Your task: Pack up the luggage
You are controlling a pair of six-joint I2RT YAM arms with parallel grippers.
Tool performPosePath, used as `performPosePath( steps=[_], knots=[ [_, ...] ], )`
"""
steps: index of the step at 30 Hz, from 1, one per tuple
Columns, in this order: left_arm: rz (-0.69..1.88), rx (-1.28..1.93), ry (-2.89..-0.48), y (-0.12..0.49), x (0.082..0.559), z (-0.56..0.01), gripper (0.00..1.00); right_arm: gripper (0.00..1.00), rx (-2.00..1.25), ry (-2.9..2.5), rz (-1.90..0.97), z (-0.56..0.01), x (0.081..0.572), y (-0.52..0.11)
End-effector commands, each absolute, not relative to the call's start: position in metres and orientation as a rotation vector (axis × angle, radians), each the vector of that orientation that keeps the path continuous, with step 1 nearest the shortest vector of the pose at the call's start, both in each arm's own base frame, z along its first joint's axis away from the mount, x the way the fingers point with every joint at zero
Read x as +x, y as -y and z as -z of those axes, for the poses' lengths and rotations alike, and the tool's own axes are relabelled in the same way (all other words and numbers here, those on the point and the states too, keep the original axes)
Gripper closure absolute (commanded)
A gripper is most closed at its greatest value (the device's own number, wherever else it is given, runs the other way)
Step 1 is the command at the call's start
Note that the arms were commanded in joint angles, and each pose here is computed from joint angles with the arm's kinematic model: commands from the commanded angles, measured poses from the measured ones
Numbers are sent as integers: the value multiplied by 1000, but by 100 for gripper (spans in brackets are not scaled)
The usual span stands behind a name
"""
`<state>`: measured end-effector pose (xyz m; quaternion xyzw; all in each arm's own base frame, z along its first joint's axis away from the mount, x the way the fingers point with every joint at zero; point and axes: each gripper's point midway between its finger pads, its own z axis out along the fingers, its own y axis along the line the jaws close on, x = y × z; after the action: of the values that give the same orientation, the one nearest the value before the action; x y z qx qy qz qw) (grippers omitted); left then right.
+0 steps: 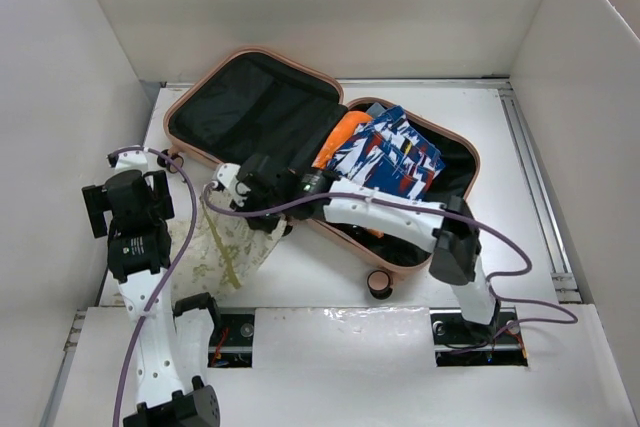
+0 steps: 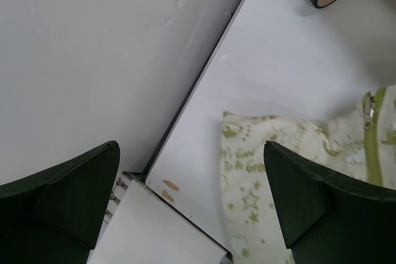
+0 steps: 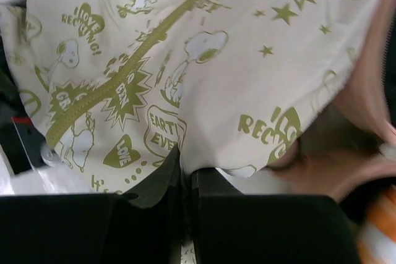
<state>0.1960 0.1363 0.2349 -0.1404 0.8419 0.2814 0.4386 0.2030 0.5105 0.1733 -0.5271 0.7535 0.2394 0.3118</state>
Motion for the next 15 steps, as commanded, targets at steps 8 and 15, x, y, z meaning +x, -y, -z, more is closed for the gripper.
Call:
performPosePath(
  steps=[8,15],
  knots=[
    [-678,-352,-1984,-136,203,-264,0,100,-1188,-1967,-189,-284,286,-339],
    [-669,-346,-1975,-135,206,-265,0,100,-951,-2046,-28,-301,341,-209]
  ],
)
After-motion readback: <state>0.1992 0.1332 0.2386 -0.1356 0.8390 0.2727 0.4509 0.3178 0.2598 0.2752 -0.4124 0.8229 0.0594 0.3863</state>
